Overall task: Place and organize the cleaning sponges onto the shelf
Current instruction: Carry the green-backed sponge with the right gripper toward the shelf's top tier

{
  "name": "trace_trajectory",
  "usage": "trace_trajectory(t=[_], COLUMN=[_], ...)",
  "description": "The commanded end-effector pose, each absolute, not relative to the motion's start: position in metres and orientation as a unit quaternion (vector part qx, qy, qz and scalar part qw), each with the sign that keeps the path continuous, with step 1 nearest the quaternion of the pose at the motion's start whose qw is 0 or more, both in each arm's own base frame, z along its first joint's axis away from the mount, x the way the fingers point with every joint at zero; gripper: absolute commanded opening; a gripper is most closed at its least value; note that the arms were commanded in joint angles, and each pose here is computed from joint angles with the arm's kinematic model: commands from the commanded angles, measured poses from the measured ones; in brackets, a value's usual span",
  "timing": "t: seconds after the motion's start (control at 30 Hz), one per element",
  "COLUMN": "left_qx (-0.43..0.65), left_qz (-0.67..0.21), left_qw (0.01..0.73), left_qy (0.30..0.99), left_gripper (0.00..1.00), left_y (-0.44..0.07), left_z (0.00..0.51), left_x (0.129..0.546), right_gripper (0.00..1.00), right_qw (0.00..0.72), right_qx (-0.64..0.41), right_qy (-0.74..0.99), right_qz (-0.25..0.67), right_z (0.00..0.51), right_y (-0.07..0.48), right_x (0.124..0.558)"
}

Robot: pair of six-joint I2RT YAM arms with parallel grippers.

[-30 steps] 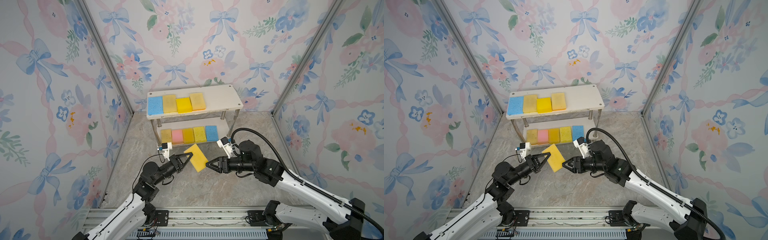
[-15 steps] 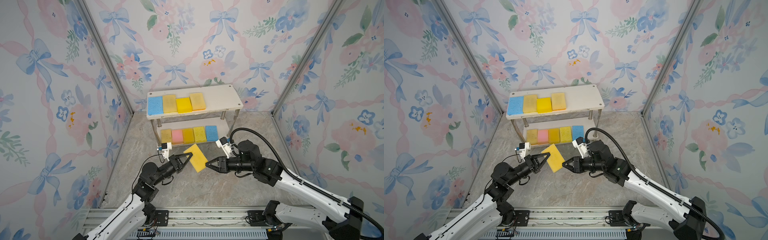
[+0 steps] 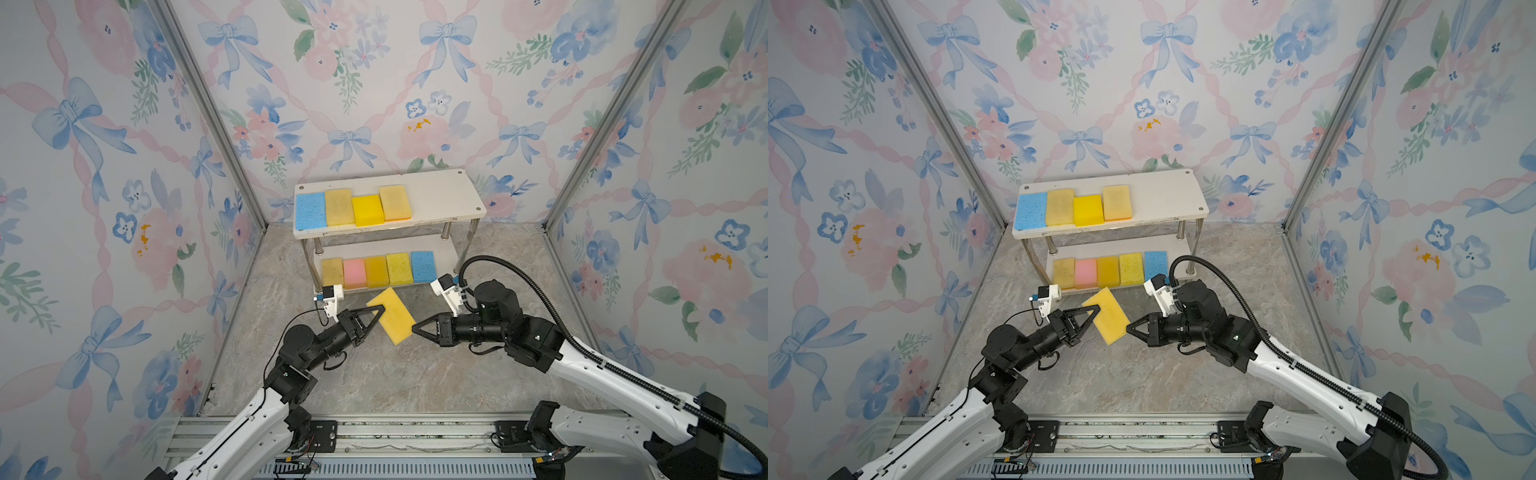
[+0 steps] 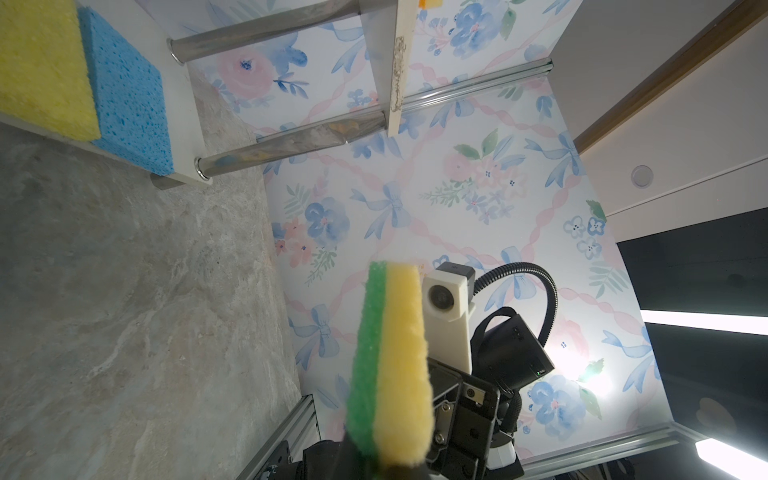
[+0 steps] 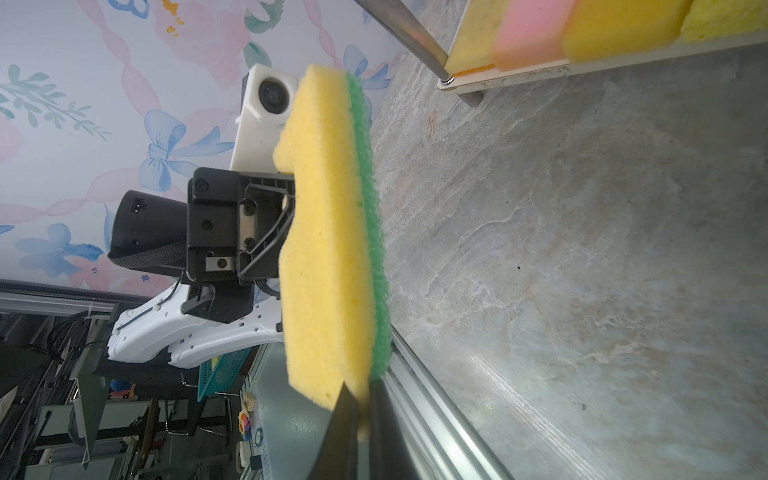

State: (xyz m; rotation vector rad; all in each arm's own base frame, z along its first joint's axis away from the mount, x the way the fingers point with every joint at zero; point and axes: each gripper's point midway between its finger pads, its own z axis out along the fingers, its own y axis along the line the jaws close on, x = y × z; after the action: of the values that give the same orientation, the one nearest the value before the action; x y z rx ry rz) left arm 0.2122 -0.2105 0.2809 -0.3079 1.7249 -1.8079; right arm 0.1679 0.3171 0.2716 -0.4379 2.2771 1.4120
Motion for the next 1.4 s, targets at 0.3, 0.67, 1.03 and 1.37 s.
trace_trajectory(t=[0.3,0.67,1.03,1.37], left_qx=[-0.102,-0.098,-0.104,-0.113], left_qz=[-0.694,-0.694,-0.693,-0.689], left_qw=[0.31,0.312,0.322,0.326], left_qy=[0.642,0.642,0.637,0.637], left_gripper=[0.37,0.84,0.98,0.98], left_y=[-0.209,-0.208,-0.201,-0.193], left_z=[0.289,0.289,0.288,0.279], left_x=[0.207,0.206,0.207,0.207], right_gripper=[0.03,0.01,0.0,0.0], right_qw=[0.227,0.235,0.253,0.323], right_qx=[-0.161,-0.154,-0.096,-0.048], right_qy=[0.811,0.815,0.855,0.904], right_qz=[0.515,0.507,0.443,0.274], right_z=[0.287,0.287,0.272,0.307], right_y=[0.321,0.318,0.277,0.169], right_x=[0.169,0.173,0.194,0.217])
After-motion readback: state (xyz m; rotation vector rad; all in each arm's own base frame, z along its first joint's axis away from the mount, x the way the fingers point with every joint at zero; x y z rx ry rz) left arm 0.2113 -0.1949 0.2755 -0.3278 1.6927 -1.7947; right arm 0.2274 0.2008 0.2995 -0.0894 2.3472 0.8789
